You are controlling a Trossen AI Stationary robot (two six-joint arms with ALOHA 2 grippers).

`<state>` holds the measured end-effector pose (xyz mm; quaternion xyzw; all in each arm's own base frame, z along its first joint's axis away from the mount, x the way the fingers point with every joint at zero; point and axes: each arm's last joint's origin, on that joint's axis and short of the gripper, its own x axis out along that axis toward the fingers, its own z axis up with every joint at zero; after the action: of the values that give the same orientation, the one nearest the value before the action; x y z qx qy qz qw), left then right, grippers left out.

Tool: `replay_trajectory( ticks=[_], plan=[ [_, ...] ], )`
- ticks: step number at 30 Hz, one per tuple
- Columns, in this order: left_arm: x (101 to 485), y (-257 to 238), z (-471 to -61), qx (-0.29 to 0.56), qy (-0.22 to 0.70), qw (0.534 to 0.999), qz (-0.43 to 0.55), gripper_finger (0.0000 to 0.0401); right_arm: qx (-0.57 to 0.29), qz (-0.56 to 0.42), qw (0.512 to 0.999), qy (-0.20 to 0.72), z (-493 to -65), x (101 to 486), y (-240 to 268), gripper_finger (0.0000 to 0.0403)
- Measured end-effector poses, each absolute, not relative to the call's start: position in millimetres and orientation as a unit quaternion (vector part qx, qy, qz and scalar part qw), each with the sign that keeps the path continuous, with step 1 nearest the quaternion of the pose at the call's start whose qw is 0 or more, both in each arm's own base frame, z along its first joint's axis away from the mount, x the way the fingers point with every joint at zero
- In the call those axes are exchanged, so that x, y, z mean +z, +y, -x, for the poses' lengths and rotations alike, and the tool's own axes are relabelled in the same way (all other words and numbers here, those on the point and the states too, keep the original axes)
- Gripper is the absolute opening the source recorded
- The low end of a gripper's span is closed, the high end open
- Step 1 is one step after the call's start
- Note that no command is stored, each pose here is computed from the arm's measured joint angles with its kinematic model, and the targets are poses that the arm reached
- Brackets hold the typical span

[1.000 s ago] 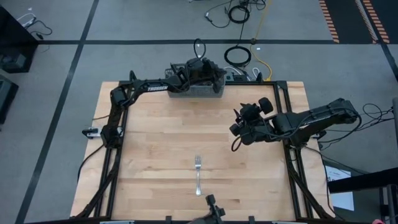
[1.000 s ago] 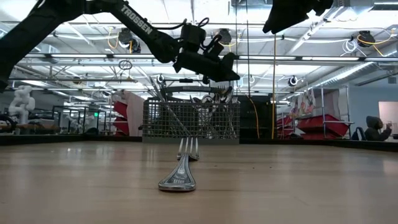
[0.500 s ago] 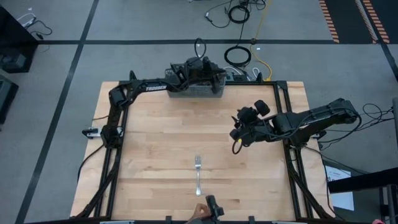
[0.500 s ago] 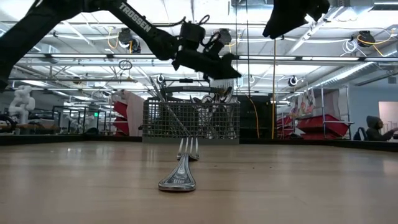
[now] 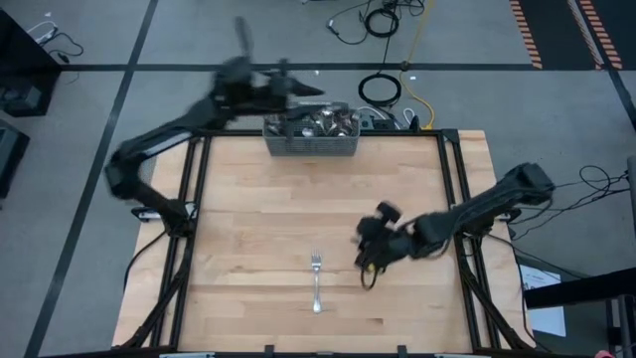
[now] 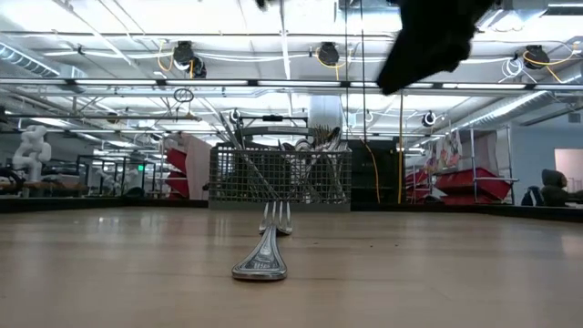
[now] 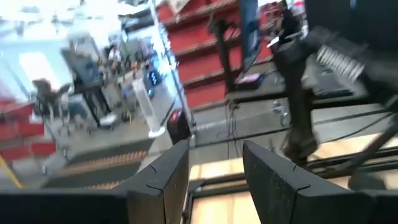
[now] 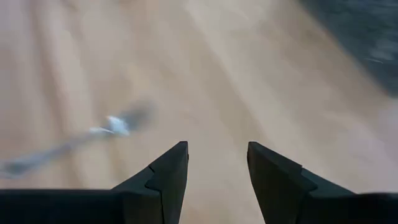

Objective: Sort silverware
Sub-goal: Put the silver fork into the utensil holder

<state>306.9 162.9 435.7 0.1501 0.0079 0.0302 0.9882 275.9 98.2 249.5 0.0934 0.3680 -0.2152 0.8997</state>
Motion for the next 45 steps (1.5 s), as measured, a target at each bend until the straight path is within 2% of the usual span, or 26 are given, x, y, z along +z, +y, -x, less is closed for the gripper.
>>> replay_trajectory(
  ticks=[3,6,10,15,21,25,31,37,39,42,45],
  plan=[
    [471.5,132.6,-260.7,0.025,-0.009,0.986,-0.165,0.0160,-0.190,-0.117,0.919,0.324,-300.4,228.7,123.1,0.0157],
    [492.4,105.5,-219.2,0.019,-0.012,0.989,-0.143,0.0160,-0.200,-0.151,0.919,0.304,-317.6,200.7,138.7,0.0157],
    [502.1,76.2,-181.6,-0.002,-0.002,0.994,-0.108,0.0160,-0.226,-0.191,0.907,0.300,-341.4,173.7,152.6,0.0157],
    [502.3,53.5,-153.9,-0.029,0.022,0.997,-0.063,0.0160,-0.244,-0.170,0.901,0.315,-373.6,153.3,168.5,0.0155],
    [499.2,40.5,-142.7,-0.054,0.043,0.997,-0.035,0.0160,-0.317,-0.139,0.874,0.340,-392.1,144.0,189.1,0.0133],
    [498.8,35.9,-141.6,-0.068,0.046,0.996,-0.033,0.0160,-0.318,-0.164,0.872,0.334,-398.3,141.0,206.4,0.0122],
    [498.5,32.5,-142.9,-0.080,0.046,0.995,-0.034,0.0160,-0.344,-0.216,0.851,0.332,-393.0,111.7,223.6,0.0118],
    [497.8,33.3,-145.0,-0.080,0.048,0.995,-0.033,0.0160,-0.364,-0.226,0.841,0.330,-393.5,98.2,222.6,0.0118],
    [497.6,33.5,-145.6,-0.080,0.049,0.995,-0.033,0.0160,-0.378,-0.245,0.823,0.347,-394.4,94.3,216.1,0.0114],
    [496.8,34.2,-147.9,-0.080,0.052,0.995,-0.032,0.0160,-0.429,-0.267,0.773,0.385,-387.5,89.8,203.2,0.0084],
    [496.0,35.1,-150.4,-0.079,0.055,0.995,-0.031,0.0160,-0.471,-0.229,0.754,0.396,-377.0,88.7,195.7,0.0028]
  ],
)
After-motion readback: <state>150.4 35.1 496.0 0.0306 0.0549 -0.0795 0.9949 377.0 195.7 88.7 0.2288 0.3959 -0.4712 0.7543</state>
